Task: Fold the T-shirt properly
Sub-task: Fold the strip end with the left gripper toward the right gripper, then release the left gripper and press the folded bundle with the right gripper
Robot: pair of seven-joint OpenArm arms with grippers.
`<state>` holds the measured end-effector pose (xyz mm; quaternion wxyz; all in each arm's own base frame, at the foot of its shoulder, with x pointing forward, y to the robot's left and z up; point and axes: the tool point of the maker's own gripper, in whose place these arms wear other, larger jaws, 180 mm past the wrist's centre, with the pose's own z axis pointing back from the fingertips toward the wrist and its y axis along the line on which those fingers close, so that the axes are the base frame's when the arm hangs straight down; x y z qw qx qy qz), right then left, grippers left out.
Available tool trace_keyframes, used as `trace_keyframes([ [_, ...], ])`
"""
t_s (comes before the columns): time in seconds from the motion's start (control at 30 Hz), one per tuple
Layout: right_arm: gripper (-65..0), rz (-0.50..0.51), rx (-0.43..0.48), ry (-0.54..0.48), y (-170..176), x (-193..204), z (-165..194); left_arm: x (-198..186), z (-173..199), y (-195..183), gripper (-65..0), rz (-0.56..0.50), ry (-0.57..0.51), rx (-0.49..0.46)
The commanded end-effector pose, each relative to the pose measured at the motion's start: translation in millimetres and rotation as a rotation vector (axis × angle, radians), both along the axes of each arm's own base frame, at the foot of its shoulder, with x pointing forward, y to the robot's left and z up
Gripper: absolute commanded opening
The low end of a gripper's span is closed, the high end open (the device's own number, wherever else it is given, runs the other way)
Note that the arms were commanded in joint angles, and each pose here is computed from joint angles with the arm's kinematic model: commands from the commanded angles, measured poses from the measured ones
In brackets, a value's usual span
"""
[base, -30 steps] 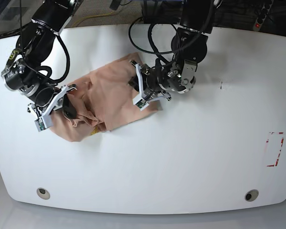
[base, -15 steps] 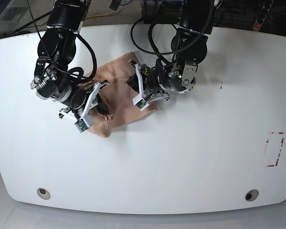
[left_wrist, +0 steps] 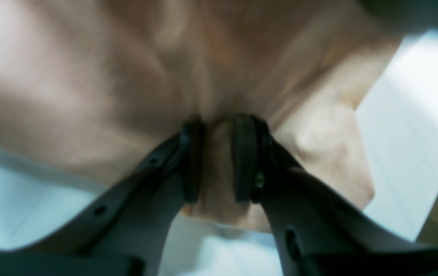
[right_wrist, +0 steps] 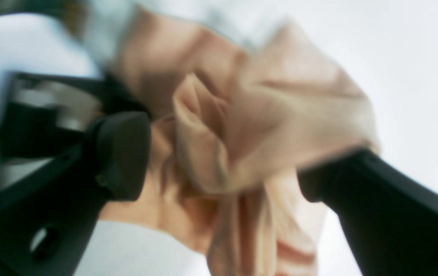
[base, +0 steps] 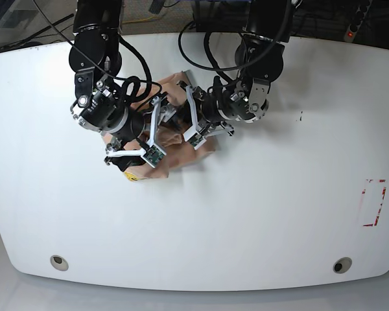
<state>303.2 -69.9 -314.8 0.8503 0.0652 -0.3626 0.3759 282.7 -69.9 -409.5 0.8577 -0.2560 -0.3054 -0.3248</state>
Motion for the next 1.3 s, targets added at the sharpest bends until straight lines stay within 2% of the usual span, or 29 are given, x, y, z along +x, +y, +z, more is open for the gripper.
trace_keyframes([
  [0.0, -9.7, 0.011, 0.031, -0.056, 6, 5, 14, 13, 22, -3, -52.4, 0.023, -0.08, -0.04],
  [0.07, -9.7, 0.013, 0.05, -0.059, 8, 4, 14, 14, 31, -3, -52.4, 0.03, -0.111, -0.058],
  [0.17, -9.7, 0.005, 0.143, -0.075, 9, 2, 21, 26, 55, 9, -52.4, 0.073, -0.196, -0.085],
  [0.3, -9.7, -0.053, 0.278, -0.082, -5, 4, 34, 29, 69, 24, -52.4, 0.114, -0.245, -0.091],
  [0.43, -9.7, -0.115, 0.427, -0.103, -23, 3, 50, 38, 87, 66, -52.6, 0.181, -0.327, -0.04],
  [0.47, -9.7, -0.126, 0.442, -0.101, -27, 2, 51, 39, 90, 75, -52.6, 0.192, -0.342, -0.026],
  [0.63, -9.7, -0.19, 0.445, -0.062, -47, 1, 41, 37, 91, 121, -52.8, 0.248, -0.373, 0.054],
  [0.8, -9.7, -0.23, 0.418, 0.013, -54, 1, 14, 32, 84, 165, -52.8, 0.294, -0.369, 0.143],
  [0.97, -9.7, -0.268, 0.412, 0.093, -59, 2, -13, 28, 80, 189, -52.8, 0.337, -0.356, 0.18],
  [1.1, -9.7, -0.178, 0.43, 0.134, -23, -2, -19, 25, 77, 196, -52.8, 0.355, -0.346, 0.188],
  [1.27, -9.7, -0.025, 0.505, 0.163, 50, -9, -12, 25, 75, 197, -52.8, 0.355, -0.341, 0.188],
])
